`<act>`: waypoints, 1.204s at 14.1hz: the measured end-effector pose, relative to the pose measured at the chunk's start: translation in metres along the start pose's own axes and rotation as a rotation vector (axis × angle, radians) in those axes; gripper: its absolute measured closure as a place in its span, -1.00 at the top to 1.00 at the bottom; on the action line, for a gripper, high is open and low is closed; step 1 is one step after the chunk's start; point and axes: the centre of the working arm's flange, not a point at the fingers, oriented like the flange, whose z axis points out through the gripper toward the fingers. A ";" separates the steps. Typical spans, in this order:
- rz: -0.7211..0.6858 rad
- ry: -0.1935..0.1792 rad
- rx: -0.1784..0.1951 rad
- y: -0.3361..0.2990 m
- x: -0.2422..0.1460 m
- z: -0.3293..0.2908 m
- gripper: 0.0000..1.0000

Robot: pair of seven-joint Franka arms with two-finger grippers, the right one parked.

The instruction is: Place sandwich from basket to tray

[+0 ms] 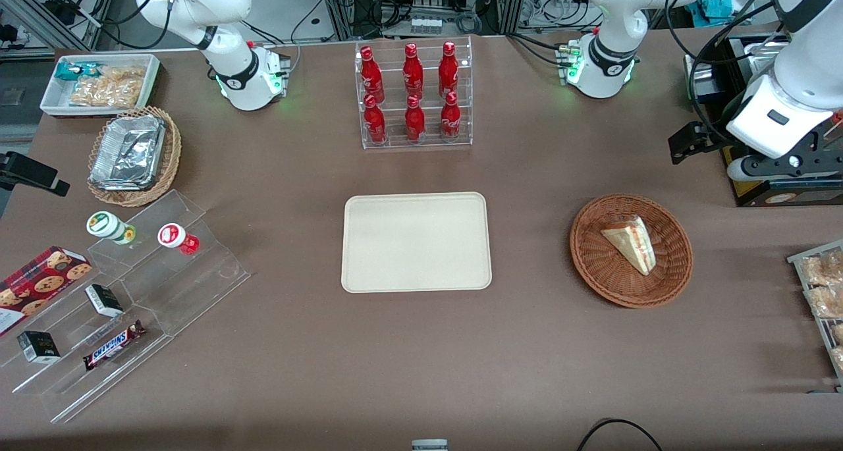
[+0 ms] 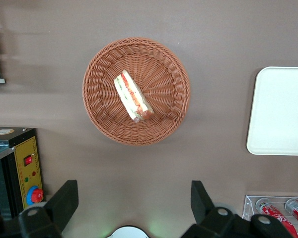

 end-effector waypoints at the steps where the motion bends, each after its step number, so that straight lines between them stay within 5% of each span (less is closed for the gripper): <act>1: 0.000 -0.002 0.000 0.000 0.001 0.001 1.00; 3: -0.004 -0.017 0.001 -0.002 0.004 0.007 1.00; 8: -0.027 -0.126 0.003 -0.015 0.037 0.089 1.00; 13: -0.027 -0.095 -0.002 -0.014 0.043 0.188 1.00; 17: -0.081 -0.032 -0.011 -0.025 0.027 0.241 1.00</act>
